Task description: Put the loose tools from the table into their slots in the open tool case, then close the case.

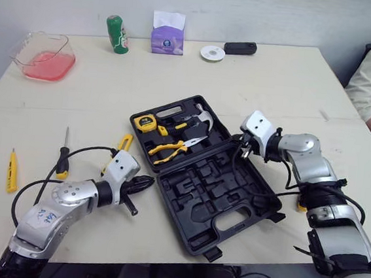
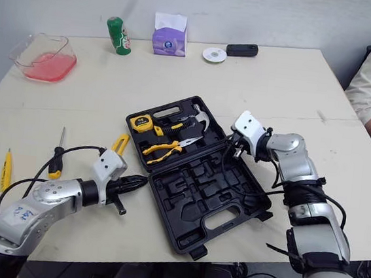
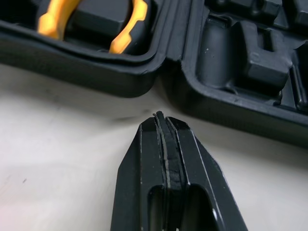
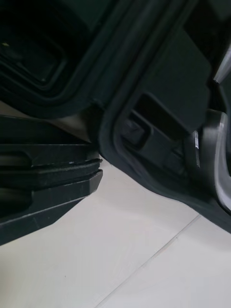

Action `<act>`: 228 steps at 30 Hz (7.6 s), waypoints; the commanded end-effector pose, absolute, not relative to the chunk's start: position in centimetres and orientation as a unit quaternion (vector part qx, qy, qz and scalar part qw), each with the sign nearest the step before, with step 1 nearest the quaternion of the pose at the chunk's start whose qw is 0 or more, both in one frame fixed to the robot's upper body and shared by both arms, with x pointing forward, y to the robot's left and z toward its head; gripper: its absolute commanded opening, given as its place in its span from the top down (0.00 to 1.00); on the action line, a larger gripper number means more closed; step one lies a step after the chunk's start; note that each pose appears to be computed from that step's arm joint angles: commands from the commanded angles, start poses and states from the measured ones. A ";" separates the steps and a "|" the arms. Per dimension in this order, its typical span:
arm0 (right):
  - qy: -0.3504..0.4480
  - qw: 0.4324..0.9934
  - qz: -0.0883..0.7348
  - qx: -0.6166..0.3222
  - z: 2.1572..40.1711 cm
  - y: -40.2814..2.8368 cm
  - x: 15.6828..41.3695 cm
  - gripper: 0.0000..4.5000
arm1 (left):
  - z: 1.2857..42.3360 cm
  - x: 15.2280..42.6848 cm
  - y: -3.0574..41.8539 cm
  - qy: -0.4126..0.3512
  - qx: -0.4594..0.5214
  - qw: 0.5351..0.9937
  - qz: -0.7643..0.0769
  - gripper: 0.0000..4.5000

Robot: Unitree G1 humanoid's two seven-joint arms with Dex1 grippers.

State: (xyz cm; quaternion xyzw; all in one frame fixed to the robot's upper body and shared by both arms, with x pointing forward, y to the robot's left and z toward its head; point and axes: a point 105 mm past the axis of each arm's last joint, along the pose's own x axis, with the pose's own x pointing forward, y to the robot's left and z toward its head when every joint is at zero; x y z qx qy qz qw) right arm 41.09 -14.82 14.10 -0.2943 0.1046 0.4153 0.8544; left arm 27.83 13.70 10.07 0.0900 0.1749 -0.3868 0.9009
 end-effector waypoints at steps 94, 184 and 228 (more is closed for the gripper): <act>-0.081 0.699 0.691 -0.162 25.9 -5.2 26.8 0.00 | 10.3 26.2 32.1 0.250 -0.047 0.965 0.061 0.40; 0.119 0.808 0.546 -0.187 17.8 -14.4 22.0 0.00 | 10.6 29.4 8.9 0.178 0.180 0.738 -0.625 0.99; 0.209 0.950 0.164 -0.164 16.9 -38.2 22.4 0.00 | 10.5 11.9 42.2 0.153 -0.066 0.984 0.068 0.01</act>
